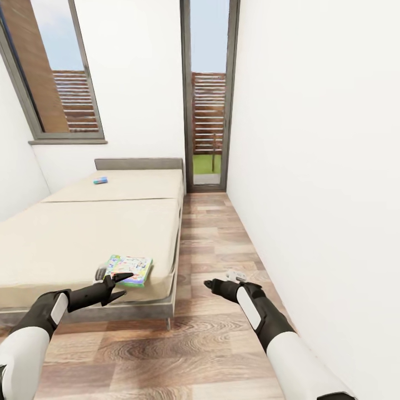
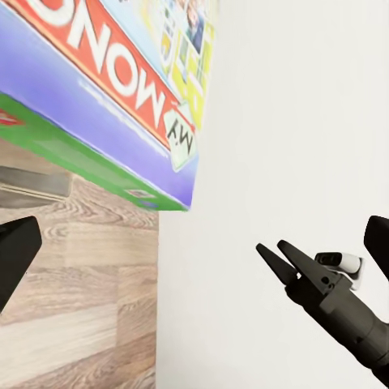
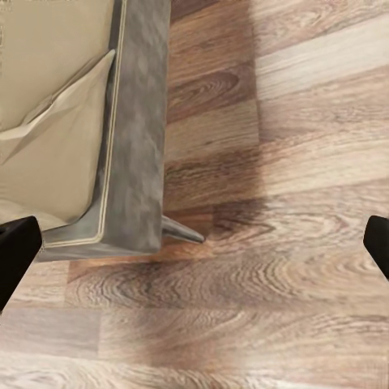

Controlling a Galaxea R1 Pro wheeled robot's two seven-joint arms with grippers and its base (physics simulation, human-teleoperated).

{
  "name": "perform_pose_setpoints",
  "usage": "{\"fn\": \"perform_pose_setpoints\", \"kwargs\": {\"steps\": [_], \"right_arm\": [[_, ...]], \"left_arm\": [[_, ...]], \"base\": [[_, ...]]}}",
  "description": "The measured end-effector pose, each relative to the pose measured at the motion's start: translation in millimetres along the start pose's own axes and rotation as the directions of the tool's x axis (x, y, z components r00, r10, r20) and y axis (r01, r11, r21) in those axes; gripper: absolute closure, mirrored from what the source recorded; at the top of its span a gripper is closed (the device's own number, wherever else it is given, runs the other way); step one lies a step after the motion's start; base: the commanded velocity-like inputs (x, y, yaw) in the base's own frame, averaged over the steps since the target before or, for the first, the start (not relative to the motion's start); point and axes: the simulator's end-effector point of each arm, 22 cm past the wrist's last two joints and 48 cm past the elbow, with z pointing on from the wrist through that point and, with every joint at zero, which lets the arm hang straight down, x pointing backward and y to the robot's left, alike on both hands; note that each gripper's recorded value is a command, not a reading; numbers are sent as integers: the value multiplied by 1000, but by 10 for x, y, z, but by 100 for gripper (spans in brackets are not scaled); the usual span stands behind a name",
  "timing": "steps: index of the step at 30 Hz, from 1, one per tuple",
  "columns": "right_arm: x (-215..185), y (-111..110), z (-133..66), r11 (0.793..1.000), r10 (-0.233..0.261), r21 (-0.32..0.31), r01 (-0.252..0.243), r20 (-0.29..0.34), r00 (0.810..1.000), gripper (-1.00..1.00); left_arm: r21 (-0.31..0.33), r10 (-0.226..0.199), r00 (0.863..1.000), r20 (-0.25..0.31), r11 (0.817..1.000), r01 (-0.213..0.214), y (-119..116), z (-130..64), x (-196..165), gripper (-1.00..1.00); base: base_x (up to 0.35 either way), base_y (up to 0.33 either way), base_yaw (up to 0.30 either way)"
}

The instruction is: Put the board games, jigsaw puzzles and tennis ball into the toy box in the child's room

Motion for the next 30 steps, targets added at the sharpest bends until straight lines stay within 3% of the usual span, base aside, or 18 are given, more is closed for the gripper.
{"fn": "perform_pose_setpoints", "kwargs": {"steps": [30], "right_arm": [[-9,-5,-2,1000,0,0,0,1,1000,-100]], "left_arm": [[-1,1,1000,-1,1000,-1,3,1,2,-100]], "base": [[34,25,0]]}}
